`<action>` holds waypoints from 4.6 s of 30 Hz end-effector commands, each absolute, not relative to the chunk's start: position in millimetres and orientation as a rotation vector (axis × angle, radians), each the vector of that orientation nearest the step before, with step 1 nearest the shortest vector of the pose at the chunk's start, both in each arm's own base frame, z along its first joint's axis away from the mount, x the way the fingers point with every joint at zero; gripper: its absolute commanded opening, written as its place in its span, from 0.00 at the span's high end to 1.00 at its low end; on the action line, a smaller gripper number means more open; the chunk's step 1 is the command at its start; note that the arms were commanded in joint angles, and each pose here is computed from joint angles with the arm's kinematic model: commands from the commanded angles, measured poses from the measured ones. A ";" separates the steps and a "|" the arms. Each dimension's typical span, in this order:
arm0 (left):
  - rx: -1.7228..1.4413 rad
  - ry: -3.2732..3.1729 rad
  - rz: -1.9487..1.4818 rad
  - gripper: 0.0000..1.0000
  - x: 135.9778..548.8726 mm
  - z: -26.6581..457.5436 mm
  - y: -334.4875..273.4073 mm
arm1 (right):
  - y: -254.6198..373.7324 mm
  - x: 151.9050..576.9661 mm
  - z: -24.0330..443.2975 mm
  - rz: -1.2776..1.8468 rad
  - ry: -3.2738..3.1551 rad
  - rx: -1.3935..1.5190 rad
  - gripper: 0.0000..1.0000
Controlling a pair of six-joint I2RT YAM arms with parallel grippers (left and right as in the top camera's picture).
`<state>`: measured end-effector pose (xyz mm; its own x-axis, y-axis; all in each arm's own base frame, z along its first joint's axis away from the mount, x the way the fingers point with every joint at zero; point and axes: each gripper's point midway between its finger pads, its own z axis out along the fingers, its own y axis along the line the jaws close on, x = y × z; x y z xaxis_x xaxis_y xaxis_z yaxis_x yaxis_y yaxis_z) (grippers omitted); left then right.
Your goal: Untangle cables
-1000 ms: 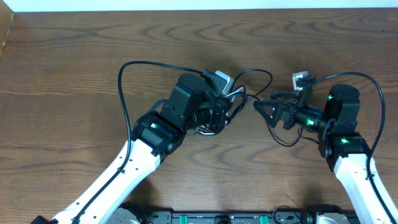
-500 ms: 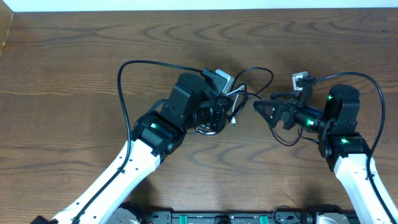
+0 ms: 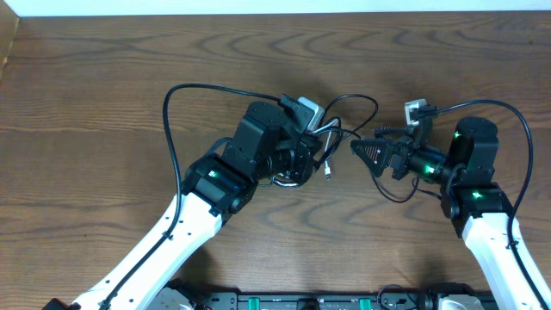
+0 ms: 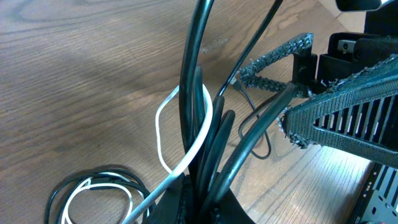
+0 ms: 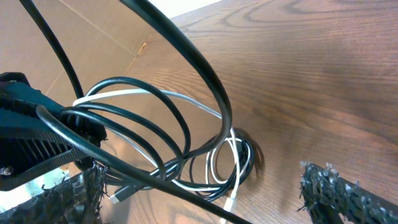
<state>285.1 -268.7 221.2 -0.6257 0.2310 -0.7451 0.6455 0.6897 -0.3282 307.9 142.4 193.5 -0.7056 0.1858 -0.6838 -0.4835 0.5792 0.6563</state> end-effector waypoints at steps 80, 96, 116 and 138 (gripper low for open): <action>0.470 2.224 -0.640 0.92 303.9 229.9 -246.5 | 163.1 283.5 222.6 1.234 1.850 -0.608 0.02; 0.848 2.178 -0.810 0.92 262.6 224.4 -270.5 | 137.6 315.5 200.3 1.112 2.041 -0.227 0.16; 1.010 2.066 -0.885 0.92 249.1 233.1 -281.8 | 29.2 309.0 98.7 0.346 2.448 0.400 0.15; 0.799 2.165 -0.706 0.92 277.6 225.3 -262.4 | 123.7 311.6 167.6 0.968 2.169 -0.203 0.01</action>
<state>267.0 -267.0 207.5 -0.5409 0.4006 -0.7396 0.7639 0.6020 -0.2325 323.1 95.8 144.4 -0.7286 0.2158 -0.6501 -0.2268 0.8196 0.5262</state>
